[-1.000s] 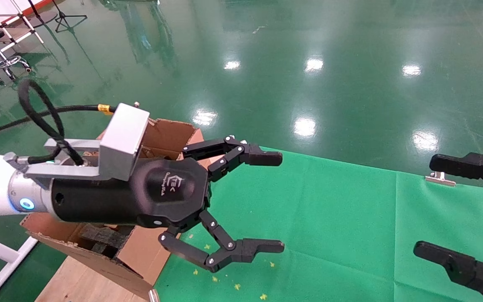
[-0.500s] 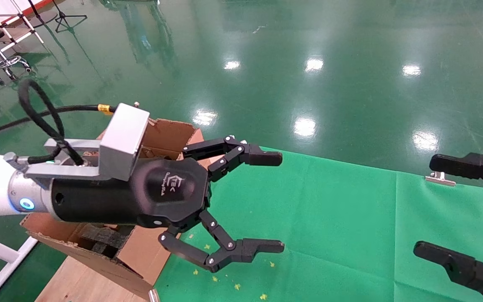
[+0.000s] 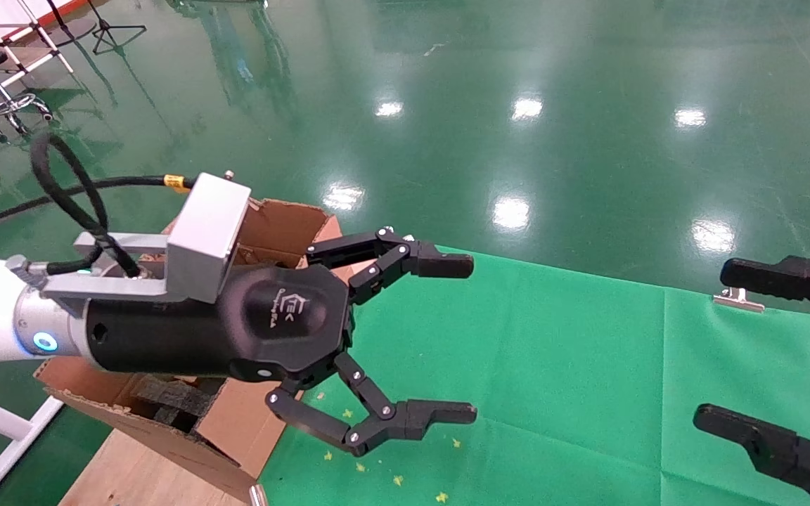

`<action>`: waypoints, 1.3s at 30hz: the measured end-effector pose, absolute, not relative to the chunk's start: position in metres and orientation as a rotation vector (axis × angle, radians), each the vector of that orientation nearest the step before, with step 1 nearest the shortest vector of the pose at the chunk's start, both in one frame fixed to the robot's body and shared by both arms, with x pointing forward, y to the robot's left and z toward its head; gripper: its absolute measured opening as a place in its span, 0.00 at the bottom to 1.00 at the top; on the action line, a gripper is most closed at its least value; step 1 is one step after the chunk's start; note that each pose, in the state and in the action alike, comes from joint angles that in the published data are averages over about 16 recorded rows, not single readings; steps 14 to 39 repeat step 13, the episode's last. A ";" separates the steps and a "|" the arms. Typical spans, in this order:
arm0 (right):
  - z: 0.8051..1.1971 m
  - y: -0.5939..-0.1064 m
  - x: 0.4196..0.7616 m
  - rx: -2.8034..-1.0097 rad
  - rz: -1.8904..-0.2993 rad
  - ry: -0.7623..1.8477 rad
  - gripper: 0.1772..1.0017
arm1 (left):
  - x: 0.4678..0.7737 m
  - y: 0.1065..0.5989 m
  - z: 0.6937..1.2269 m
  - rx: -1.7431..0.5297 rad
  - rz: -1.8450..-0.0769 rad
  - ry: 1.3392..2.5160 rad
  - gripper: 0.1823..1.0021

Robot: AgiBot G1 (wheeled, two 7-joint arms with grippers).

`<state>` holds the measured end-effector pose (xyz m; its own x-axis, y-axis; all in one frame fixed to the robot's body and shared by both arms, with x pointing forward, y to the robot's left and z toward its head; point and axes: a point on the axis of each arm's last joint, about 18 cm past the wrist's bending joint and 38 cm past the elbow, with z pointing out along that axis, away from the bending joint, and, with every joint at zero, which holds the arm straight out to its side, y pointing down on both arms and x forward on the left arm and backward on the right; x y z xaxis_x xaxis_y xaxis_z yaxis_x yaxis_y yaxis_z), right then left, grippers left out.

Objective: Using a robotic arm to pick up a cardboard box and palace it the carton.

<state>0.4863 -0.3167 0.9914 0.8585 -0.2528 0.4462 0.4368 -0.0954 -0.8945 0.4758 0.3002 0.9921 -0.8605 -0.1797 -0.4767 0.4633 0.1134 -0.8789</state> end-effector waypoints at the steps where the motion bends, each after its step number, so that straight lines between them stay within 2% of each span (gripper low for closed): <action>1: 0.991 -0.317 0.486 -1.564 -0.581 -0.149 1.00 | 0.476 0.300 0.992 0.275 -1.797 1.925 1.00; 39: 0.991 -0.317 0.486 -1.564 -0.581 -0.149 1.00 | 0.476 0.300 0.992 0.275 -1.797 1.925 1.00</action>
